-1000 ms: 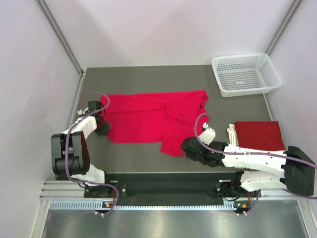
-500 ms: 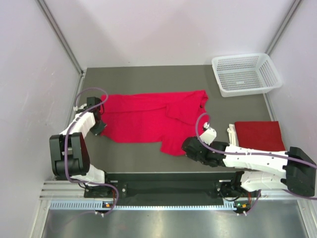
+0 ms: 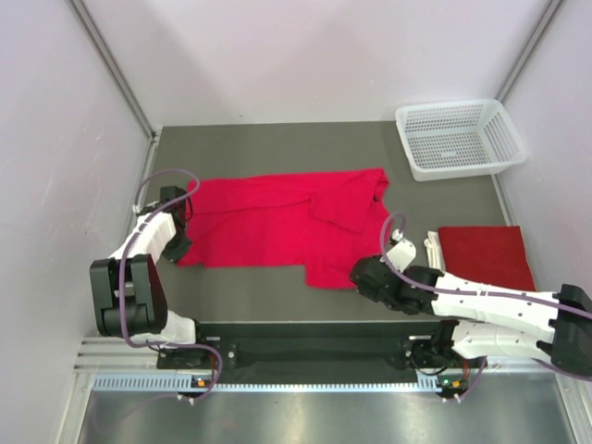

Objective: Fold and stack the t-shirts
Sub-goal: Fold the tshirt

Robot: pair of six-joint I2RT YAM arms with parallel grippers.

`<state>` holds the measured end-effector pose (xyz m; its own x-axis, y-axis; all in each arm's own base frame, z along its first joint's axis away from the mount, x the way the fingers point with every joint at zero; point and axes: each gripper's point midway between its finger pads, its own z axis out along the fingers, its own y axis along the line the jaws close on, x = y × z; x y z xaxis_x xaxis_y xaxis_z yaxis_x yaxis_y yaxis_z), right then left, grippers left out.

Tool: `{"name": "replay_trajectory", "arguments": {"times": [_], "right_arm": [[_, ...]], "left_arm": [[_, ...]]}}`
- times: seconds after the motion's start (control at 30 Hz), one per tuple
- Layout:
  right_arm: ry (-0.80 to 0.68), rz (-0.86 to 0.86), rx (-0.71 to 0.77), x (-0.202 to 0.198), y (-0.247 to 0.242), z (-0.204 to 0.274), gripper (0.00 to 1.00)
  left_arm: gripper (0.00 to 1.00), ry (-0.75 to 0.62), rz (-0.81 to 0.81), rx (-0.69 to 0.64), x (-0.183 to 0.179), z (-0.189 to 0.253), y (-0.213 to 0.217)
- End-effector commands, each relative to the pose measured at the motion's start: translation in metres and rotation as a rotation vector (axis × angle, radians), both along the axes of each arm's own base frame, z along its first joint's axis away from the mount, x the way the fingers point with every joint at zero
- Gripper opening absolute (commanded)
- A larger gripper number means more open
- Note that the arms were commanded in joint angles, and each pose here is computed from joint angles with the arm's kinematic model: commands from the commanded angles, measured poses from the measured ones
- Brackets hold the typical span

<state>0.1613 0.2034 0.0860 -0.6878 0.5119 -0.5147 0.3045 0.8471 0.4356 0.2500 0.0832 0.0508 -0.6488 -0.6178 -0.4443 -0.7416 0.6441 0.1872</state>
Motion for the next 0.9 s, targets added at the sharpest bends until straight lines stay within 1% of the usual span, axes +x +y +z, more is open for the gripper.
{"name": "replay_trajectory", "arguments": {"times": [0.0, 0.03, 0.07, 0.1, 0.13, 0.17, 0.23, 0.27, 0.3, 0.33, 0.37, 0.4, 0.53, 0.57, 0.63, 0.7, 0.77, 0.87], "right_arm": [[-0.025, -0.030, 0.003, 0.002, -0.011, 0.005, 0.00], [-0.027, -0.034, 0.009, 0.002, -0.011, 0.006, 0.00], [-0.025, -0.034, 0.011, 0.002, -0.011, 0.005, 0.00], [-0.028, -0.034, 0.017, 0.002, -0.011, 0.007, 0.00], [-0.029, -0.033, 0.019, 0.001, -0.011, 0.007, 0.00], [-0.031, -0.034, 0.018, 0.002, -0.012, 0.007, 0.00], [-0.033, -0.031, 0.023, 0.002, -0.011, 0.008, 0.00], [-0.033, -0.026, 0.021, 0.002, -0.010, 0.009, 0.00], [-0.034, -0.022, 0.021, 0.002, -0.009, 0.010, 0.00], [-0.034, -0.020, 0.016, 0.002, -0.010, 0.011, 0.00], [-0.031, -0.018, 0.010, 0.001, -0.011, 0.011, 0.00], [-0.025, -0.017, 0.004, 0.000, -0.013, 0.013, 0.00], [-0.023, -0.021, -0.012, -0.005, -0.025, 0.022, 0.00], [-0.023, -0.024, -0.008, -0.006, -0.027, 0.025, 0.00], [-0.026, -0.027, -0.007, -0.009, -0.035, 0.031, 0.00], [-0.031, -0.034, 0.000, -0.012, -0.043, 0.039, 0.00], [-0.038, -0.038, 0.003, -0.013, -0.047, 0.042, 0.00], [-0.050, -0.041, 0.005, -0.014, -0.053, 0.045, 0.00]], "left_arm": [[0.01, 0.030, 0.066, 0.074, -0.007, 0.019, 0.018], [0.02, 0.030, 0.094, 0.112, -0.006, 0.028, 0.024], [0.04, 0.035, 0.158, 0.180, -0.011, 0.035, 0.035], [0.06, 0.072, 0.172, 0.205, -0.019, 0.037, 0.038], [0.07, 0.058, 0.177, 0.214, -0.015, 0.041, 0.040], [0.10, 0.055, 0.166, 0.195, -0.013, 0.040, 0.037], [0.13, 0.016, 0.158, 0.159, -0.006, 0.038, 0.032], [0.20, 0.001, 0.141, 0.123, -0.003, 0.034, 0.026], [0.29, -0.032, 0.122, 0.057, 0.001, 0.032, 0.015], [0.51, -0.054, 0.107, 0.034, 0.004, 0.026, 0.011], [0.63, -0.063, 0.105, 0.024, 0.004, 0.025, 0.010], [0.65, -0.062, 0.106, 0.031, 0.002, 0.025, 0.010], [0.65, -0.003, 0.138, 0.089, -0.005, 0.030, 0.021], [0.65, 0.018, 0.146, 0.092, -0.010, 0.031, 0.021], [0.66, 0.012, 0.156, 0.075, -0.010, 0.032, 0.018], [0.66, -0.035, 0.174, 0.045, -0.010, 0.037, 0.015], [0.64, -0.081, 0.204, 0.010, -0.009, 0.039, 0.010], [0.63, -0.186, 0.270, -0.047, -0.009, 0.048, 0.004]]}}
